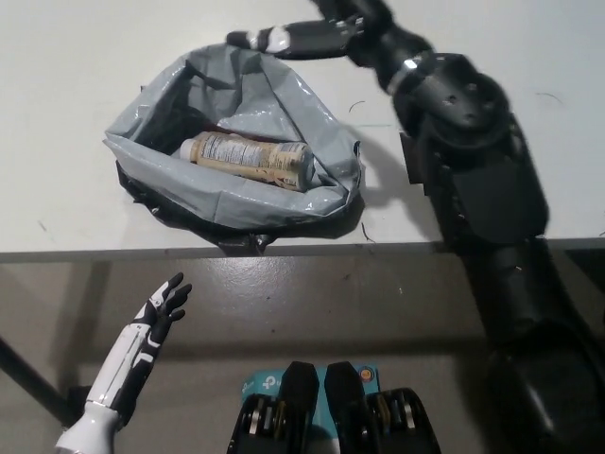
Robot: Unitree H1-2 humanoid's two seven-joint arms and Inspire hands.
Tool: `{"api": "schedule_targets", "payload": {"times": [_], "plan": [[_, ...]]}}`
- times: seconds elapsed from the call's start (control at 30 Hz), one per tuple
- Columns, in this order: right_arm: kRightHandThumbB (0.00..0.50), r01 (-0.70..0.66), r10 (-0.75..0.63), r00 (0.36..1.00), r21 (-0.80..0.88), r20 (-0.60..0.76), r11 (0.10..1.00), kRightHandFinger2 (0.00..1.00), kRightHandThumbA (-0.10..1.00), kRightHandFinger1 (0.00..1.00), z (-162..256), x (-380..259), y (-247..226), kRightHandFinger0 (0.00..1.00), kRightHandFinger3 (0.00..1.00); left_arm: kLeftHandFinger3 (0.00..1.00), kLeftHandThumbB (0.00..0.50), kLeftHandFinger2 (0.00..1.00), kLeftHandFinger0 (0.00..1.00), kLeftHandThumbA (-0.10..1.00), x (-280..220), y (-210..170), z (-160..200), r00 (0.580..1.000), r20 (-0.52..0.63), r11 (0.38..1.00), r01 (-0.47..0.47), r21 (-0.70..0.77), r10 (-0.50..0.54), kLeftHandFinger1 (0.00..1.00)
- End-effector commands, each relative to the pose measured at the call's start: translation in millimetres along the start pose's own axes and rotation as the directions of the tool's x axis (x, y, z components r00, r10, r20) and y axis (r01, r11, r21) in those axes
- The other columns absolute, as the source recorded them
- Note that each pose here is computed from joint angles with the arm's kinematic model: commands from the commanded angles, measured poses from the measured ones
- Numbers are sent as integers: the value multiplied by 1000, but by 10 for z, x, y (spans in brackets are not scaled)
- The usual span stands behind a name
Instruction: Use the right hand to pick up a bottle of protein shake and place it into a plastic bag on the left side
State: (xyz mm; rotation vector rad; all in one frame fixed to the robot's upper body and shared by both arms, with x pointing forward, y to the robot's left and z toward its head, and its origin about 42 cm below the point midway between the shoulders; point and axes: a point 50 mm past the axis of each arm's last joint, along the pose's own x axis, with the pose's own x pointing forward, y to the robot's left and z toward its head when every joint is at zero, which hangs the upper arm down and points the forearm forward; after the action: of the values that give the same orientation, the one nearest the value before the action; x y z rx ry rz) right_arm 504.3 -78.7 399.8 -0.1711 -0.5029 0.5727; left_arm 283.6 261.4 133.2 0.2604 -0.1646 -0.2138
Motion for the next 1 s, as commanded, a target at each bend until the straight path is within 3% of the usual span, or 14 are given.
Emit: {"api": "schedule_targets", "payload": {"times": [0.0,0.13,0.17,0.2,0.23,0.37,0.4,0.47,0.57,0.63,0.73,0.8,0.9,0.97], "plan": [[483,70,-8,825,-89,566,994,1000,1000,1000,1807,-1346,-546,1000,1000,1000,298,1000,1000,1000,-42,93,71,1000,17,1000,-16,-9,16,1000],[500,119,18,790,-182,612,976,1000,1000,1000,1849,-2041,-378,1000,1000,1000,286,1000,1000,1000,27,136,87,999,38,1000,-28,7,27,1000],[480,124,26,779,-195,627,973,1000,1000,1000,1838,-2286,-313,1000,1000,1000,311,1000,1000,1000,38,138,92,999,30,999,-30,22,29,1000],[430,133,32,764,-206,644,969,1000,1000,1000,1813,-2464,-274,1000,1000,1000,320,1000,1000,1000,78,147,108,999,31,999,-33,31,32,1000],[397,154,20,758,-208,652,966,1000,993,1000,1779,-2576,-233,1000,1000,1000,309,1000,1000,1000,92,150,114,999,36,999,-33,33,32,1000],[321,318,-137,728,-154,672,936,1000,964,1000,1509,-3000,77,1000,1000,1000,283,1000,1000,1000,100,104,103,998,51,999,-28,32,27,1000],[339,337,-170,731,-133,661,932,1000,988,1000,1423,-3082,145,1000,1000,1000,286,1000,1000,1000,91,85,99,999,48,999,-25,28,24,1000],[398,357,-281,745,-5,605,934,1000,1000,1000,1178,-3232,314,1000,1000,1000,294,1000,1000,1000,159,93,115,998,54,999,-27,31,25,1000],[407,362,-349,753,92,557,928,1000,1000,1000,979,-3254,434,1000,1000,1000,303,1000,1000,1000,154,108,125,998,46,998,-33,47,31,1000],[338,397,-379,772,78,511,914,1000,1000,1000,719,-3258,518,1000,1000,1000,300,1000,1000,1000,142,131,117,998,46,998,-40,44,38,1000],[352,466,-446,810,44,380,884,1000,1000,1000,387,-3292,557,1000,1000,1000,288,1000,1000,1000,81,120,89,999,42,999,-31,43,29,1000],[306,507,-484,821,3,302,862,1000,1000,1000,76,-3292,483,1000,1000,1000,293,1000,1000,1000,72,105,75,999,40,999,-27,38,25,1000],[332,536,-522,830,-24,198,844,1000,1000,1000,-302,-3320,459,1000,1000,1000,294,1000,1000,1000,37,96,52,999,34,999,-20,32,19,1000],[272,537,-525,839,-59,144,842,1000,1000,1000,-628,-3313,432,1000,1000,1000,306,1000,1000,1000,50,101,52,1000,25,999,-19,28,19,1000]]}}
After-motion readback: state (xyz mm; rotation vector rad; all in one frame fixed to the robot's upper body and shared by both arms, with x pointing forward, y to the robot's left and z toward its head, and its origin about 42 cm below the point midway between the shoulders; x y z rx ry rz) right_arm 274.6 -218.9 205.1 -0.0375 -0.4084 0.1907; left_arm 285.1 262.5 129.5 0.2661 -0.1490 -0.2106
